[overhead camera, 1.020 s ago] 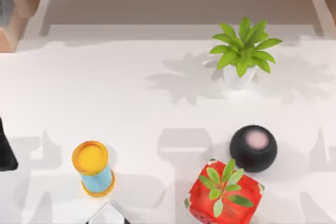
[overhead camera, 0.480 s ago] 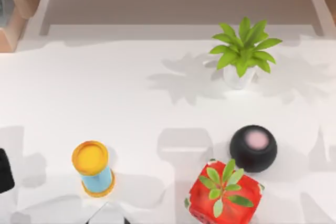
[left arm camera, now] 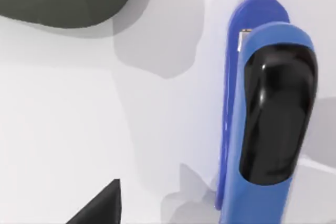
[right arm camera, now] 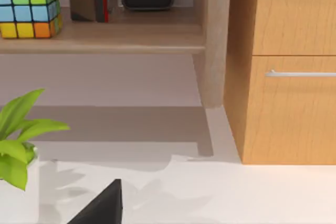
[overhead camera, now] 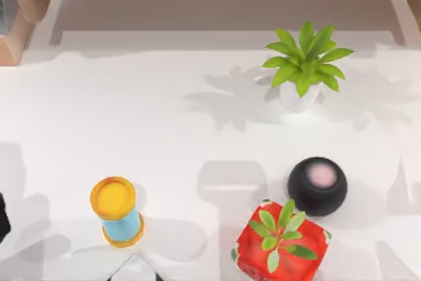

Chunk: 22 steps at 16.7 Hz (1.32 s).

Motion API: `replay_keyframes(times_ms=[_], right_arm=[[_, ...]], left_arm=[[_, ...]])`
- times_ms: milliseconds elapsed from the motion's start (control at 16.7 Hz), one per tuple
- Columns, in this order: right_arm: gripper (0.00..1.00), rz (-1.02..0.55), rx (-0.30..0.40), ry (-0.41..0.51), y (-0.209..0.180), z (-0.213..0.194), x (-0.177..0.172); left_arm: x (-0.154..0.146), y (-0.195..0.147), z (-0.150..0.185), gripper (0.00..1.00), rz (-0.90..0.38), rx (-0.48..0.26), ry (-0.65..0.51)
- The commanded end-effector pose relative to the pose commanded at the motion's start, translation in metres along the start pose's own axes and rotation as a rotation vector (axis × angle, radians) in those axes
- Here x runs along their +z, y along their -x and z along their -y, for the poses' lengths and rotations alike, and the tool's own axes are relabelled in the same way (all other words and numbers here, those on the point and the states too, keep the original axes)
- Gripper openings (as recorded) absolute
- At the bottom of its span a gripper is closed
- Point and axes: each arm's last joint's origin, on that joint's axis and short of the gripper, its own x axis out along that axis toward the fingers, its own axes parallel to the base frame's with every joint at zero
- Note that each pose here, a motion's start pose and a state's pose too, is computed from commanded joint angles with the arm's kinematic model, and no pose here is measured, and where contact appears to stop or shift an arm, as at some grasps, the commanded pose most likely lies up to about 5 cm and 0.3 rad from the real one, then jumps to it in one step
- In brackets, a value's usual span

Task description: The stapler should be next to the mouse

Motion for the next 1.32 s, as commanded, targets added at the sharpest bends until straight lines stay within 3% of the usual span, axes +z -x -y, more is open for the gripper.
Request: replay_keyframes(times_ms=[240, 720, 960, 1320], right_arm=[[1.0, 0.0, 0.0, 0.0, 0.0, 0.0, 0.0], [1.0, 0.0, 0.0, 0.0, 0.0, 0.0, 0.0], [1.0, 0.0, 0.0, 0.0, 0.0, 0.0, 0.0], [1.0, 0.0, 0.0, 0.0, 0.0, 0.0, 0.0]], left_arm=[[-0.001, -0.001, 0.0, 1.0, 0.002, -0.001, -0.005], [0.001, -0.047, 0.0, 1.0, 0.003, -0.001, 0.0], [0.0, -0.05, 0.0, 1.0, 0.0, 0.0, 0.0], [0.0, -0.05, 0.0, 0.55, 0.0, 0.0, 0.0]])
